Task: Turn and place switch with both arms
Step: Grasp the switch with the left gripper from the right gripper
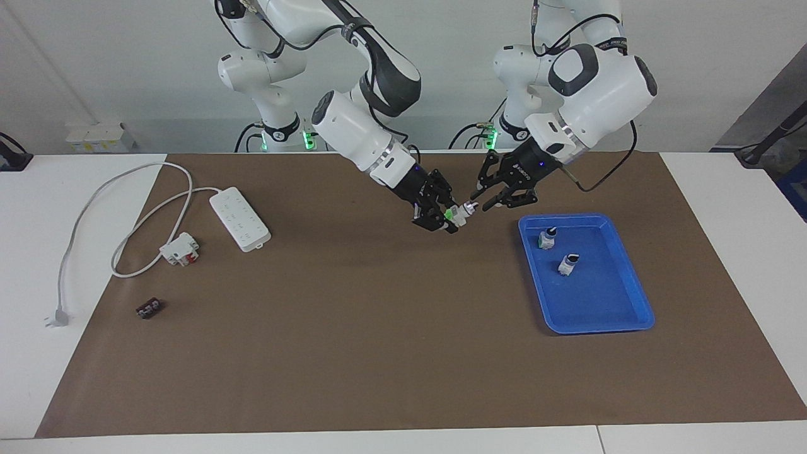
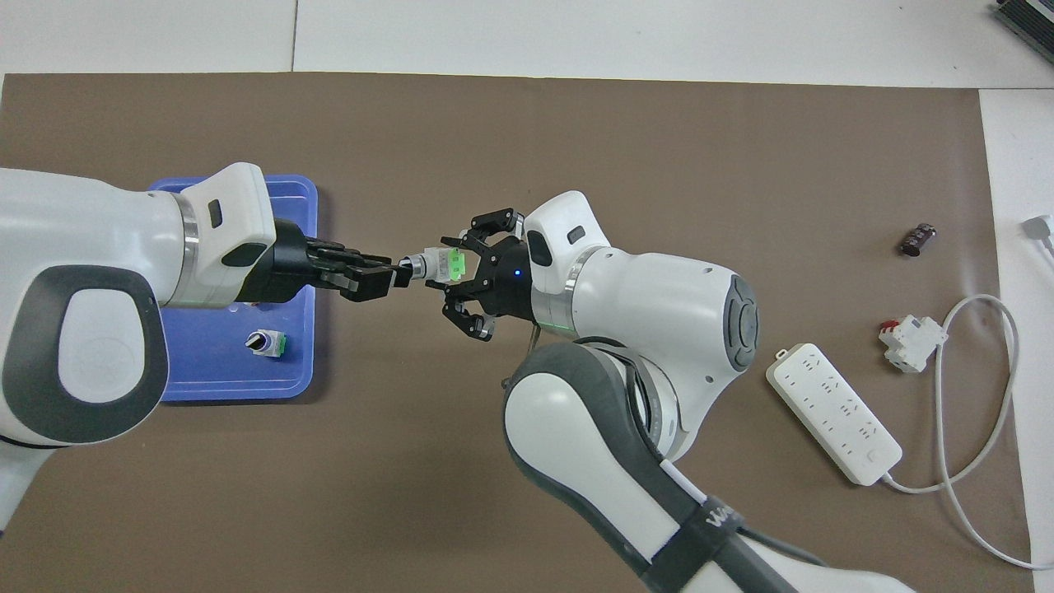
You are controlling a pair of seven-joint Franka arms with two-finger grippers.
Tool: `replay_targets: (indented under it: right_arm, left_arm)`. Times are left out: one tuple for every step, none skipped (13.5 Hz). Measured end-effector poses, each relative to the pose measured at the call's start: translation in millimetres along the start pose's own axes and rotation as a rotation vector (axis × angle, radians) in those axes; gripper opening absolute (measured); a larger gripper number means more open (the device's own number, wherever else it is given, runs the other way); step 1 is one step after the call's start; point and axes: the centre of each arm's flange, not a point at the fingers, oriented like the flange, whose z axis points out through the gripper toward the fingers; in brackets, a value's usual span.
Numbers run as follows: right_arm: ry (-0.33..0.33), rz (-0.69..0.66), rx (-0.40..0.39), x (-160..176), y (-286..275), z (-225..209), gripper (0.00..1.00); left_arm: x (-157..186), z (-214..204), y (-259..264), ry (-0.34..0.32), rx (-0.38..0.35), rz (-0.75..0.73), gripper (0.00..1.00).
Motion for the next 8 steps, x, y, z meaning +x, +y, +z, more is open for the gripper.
replay_targets:
  right_arm:
    - [0.0, 0.0, 0.0, -0.1, -0.1, 0.2, 0.51]
    - [-0.002, 0.002, 0.0, -1.2, 0.2, 0.8, 0.51]
    - [-0.003, 0.002, 0.001, -1.9, 0.3, 1.6, 0.51]
    - [-0.003, 0.002, 0.001, -2.0, 0.2, 1.8, 0.51]
    - [-0.003, 0.002, 0.001, -2.0, 0.1, 1.8, 0.51]
    - [-0.003, 0.002, 0.001, -1.8, -0.1, 1.9, 0.51]
    - [-0.003, 0.002, 0.001, -1.7, -0.3, 2.0, 0.51]
    - [-0.002, 0.002, 0.001, -1.5, -0.3, 2.0, 0.51]
  left_arm:
    - [0.8, 2.5, -1.8, -0.001, -0.005, -0.005, 0.36]
    - [1.3, 3.7, -3.0, 0.0, -0.009, -0.007, 0.35]
    - [1.5, 4.3, -3.6, 0.0, -0.012, -0.008, 0.33]
    - [1.5, 4.5, -3.7, 0.0, -0.013, -0.009, 0.33]
    - [1.7, 4.3, -3.5, 0.001, -0.014, -0.008, 0.32]
    - [2.0, 3.9, -3.3, 0.003, -0.014, -0.008, 0.32]
    - [2.3, 3.5, -3.2, 0.004, -0.014, -0.008, 0.31]
    - [2.5, 3.2, -2.9, 0.004, -0.015, -0.007, 0.28]
